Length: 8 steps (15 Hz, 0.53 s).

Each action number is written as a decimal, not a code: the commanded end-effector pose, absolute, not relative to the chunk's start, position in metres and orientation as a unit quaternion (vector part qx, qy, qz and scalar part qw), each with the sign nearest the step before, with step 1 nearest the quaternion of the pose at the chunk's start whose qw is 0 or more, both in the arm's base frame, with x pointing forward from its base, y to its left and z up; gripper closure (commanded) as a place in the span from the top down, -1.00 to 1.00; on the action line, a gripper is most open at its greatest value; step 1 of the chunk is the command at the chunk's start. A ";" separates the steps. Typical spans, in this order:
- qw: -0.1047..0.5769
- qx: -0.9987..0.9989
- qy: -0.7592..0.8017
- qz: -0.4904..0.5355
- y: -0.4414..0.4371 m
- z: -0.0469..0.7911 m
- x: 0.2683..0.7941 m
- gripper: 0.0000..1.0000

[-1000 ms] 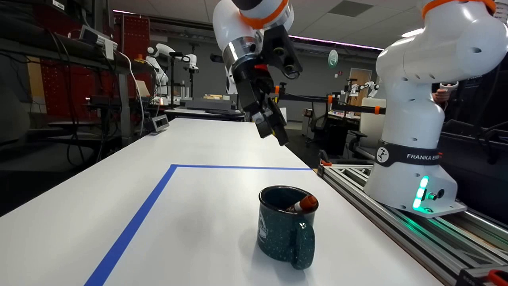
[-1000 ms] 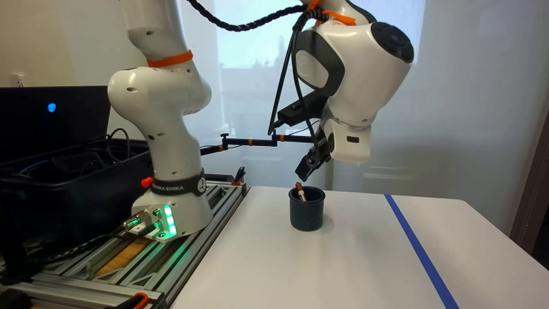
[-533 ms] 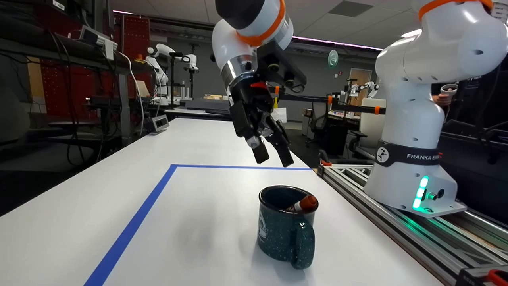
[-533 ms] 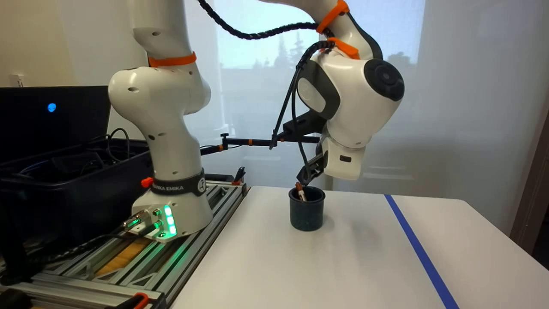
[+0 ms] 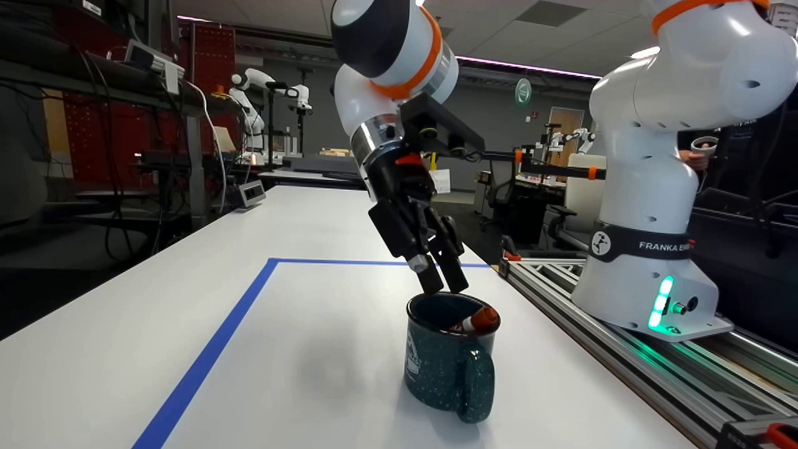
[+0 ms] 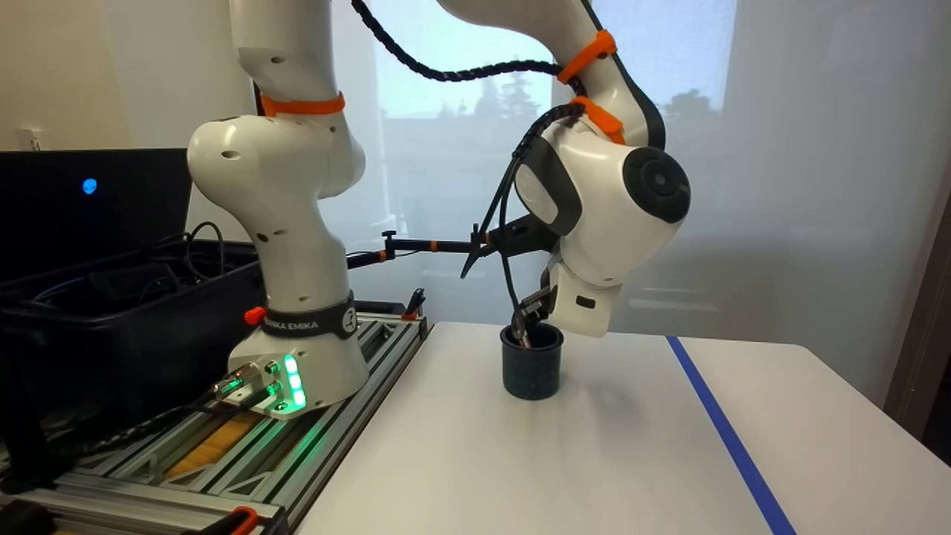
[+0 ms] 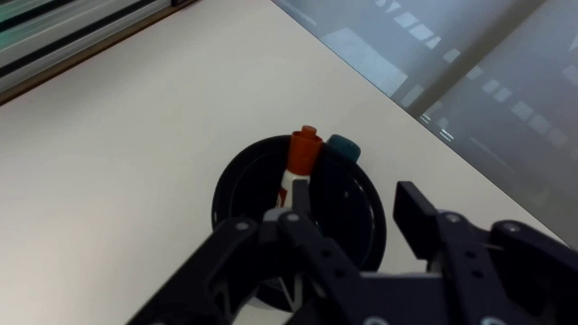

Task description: Put the red marker on the table.

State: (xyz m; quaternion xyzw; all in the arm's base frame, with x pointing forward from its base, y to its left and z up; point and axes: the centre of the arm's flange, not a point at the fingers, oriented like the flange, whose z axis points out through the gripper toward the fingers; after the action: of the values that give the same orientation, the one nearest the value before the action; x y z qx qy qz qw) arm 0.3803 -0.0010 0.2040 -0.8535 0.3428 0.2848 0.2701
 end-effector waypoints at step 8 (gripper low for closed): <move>0.264 -0.839 0.360 0.310 0.003 0.178 0.370 -0.15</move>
State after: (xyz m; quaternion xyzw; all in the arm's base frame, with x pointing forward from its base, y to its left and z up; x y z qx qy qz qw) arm 0.3731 -0.0011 0.1848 -0.8449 0.3504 0.3068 0.2632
